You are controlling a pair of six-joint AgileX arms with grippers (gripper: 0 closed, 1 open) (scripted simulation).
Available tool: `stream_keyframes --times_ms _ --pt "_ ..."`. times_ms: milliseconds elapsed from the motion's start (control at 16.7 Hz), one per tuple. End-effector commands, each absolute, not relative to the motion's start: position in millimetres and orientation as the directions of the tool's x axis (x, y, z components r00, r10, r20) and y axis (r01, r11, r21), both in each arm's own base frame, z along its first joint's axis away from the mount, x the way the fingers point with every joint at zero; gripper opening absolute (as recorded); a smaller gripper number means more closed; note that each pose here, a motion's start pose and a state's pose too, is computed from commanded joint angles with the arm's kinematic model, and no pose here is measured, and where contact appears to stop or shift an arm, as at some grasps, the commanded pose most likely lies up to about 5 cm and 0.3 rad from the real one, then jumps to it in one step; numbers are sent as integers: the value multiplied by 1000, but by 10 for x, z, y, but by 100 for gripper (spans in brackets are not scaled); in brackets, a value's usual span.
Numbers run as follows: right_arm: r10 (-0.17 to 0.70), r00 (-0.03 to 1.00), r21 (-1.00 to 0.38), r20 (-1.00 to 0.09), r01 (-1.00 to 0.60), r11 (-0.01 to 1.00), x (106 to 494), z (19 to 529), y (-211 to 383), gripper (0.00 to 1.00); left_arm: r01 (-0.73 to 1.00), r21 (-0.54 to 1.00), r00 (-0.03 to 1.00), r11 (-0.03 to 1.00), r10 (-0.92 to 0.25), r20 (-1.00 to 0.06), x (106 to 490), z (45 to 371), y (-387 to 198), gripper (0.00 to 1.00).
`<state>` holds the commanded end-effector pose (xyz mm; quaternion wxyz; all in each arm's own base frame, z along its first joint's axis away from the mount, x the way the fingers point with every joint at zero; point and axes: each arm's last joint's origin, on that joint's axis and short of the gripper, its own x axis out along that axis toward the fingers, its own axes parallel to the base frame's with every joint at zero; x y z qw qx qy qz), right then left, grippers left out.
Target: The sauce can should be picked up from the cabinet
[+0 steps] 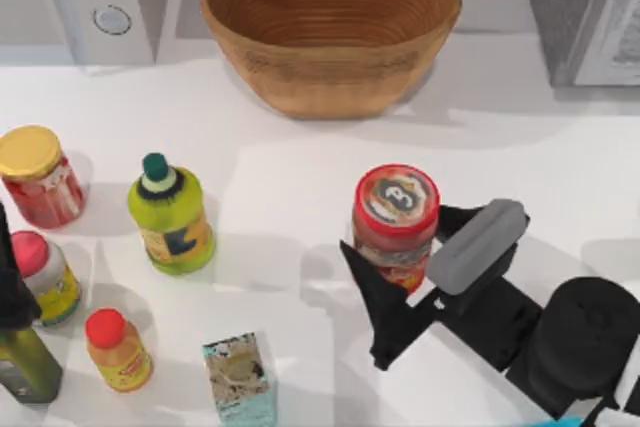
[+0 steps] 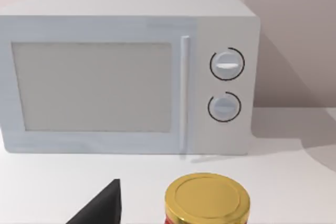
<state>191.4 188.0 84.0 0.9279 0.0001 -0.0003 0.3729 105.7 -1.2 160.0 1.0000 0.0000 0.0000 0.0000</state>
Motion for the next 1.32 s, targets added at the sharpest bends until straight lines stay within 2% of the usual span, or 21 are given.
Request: stream_keyframes --times_ms 300,720,1020,1320 --pt "689 724 1 -8 -689 724 1943 813 1893 0 0 0 1000 1000 0 0 1057 1600 -12 100" --pt "692 722 0 3 -692 722 2315 604 2272 0 0 0 1000 1000 0 0 1057 1600 -12 100" --pt "692 722 0 1 -692 722 2340 580 2297 0 0 0 1000 1000 0 0 1057 1600 -12 100" --pt "692 722 0 1 -692 722 2340 580 2297 38 0 0 1000 1000 0 0 1057 1600 -12 100"
